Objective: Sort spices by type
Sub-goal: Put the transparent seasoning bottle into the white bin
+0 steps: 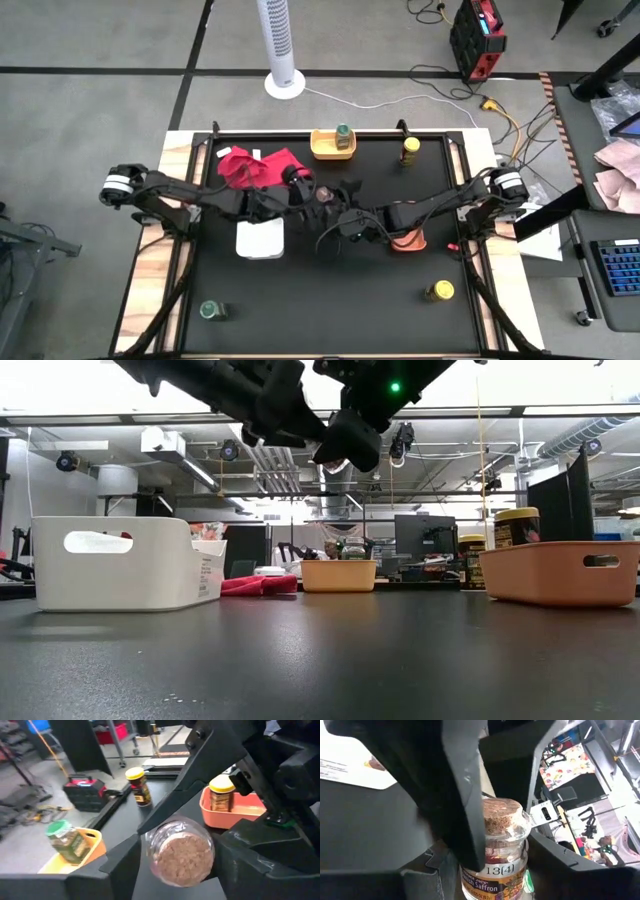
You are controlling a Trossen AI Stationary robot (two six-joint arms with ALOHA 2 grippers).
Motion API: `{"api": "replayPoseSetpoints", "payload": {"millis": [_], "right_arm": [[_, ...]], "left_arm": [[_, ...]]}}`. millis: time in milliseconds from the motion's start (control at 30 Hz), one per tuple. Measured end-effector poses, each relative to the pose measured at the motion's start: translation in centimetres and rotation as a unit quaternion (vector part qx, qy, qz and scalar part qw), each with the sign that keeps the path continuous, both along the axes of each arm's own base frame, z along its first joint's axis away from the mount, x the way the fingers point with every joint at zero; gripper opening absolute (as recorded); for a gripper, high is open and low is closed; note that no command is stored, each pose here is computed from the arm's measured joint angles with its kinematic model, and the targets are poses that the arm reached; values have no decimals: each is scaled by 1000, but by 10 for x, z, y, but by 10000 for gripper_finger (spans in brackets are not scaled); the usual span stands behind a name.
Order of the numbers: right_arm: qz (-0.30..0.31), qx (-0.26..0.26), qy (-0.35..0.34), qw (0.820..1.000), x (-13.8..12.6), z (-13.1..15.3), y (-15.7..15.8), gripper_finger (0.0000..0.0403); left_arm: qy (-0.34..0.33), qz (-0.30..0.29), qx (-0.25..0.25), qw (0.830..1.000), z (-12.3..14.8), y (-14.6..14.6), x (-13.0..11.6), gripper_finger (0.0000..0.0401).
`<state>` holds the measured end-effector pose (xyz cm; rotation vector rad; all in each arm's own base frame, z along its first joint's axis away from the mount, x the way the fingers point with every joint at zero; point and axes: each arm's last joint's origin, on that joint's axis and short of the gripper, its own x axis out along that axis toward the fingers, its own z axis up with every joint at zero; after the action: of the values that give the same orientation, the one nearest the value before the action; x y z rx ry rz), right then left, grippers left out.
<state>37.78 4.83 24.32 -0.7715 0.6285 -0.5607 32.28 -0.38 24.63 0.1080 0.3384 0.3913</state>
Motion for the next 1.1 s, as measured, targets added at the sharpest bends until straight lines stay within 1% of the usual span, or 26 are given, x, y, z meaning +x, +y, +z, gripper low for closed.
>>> {"api": "replayPoseSetpoints", "payload": {"millis": [67, 133, 167, 333, 400, 500, 567, 633, 700, 800, 867, 967, 1033, 1100], "right_arm": [[1, 1, -1, 1000, 0, 0, 0, 180], [0, 4, -4, 1000, 0, 0, 0, 180], [1, 6, -5, 1000, 0, 0, 0, 180], [0, 20, -17, 1000, 1, 0, 0, 181], [1, 31, -31, 999, 1, 1, 0, 201], [-6, 47, -51, 998, 2, 2, 1, 260], [-12, 54, -60, 997, 1, 3, 1, 291], [-14, 58, -62, 996, 1, 3, 1, 310], [-16, 61, -65, 996, 0, 4, 1, 320], [-21, 64, -71, 995, -1, 6, 0, 320], [-19, 66, -72, 995, -2, 8, -1, 314], [-9, 77, -74, 994, -2, 9, -3, 301], [0, 91, -75, 993, -1, 9, -6, 292], [4, 103, -78, 992, 0, 8, -9, 284]], "left_arm": [[2, -6, -8, 1000, -1, 1, 0, 194], [7, -4, -8, 1000, -1, 1, -1, 162], [9, -4, -9, 1000, -1, 1, -1, 154], [13, -7, -10, 1000, 1, 1, -4, 154], [17, -9, -11, 1000, 6, 1, -9, 154], [37, -5, -4, 999, 14, 2, -21, 154], [52, 2, -1, 999, 18, 3, -30, 154], [68, 1, 0, 998, 25, 3, -42, 154], [101, -3, -2, 995, 29, 1, -58, 154], [171, -26, -36, 984, 29, -4, -85, 154], [219, -41, -66, 973, 29, -8, -105, 154], [290, -31, -101, 951, 26, -12, -132, 154], [318, -22, -112, 941, 25, -14, -144, 154], [335, -25, -125, 934, 25, -16, -151, 154]]}}
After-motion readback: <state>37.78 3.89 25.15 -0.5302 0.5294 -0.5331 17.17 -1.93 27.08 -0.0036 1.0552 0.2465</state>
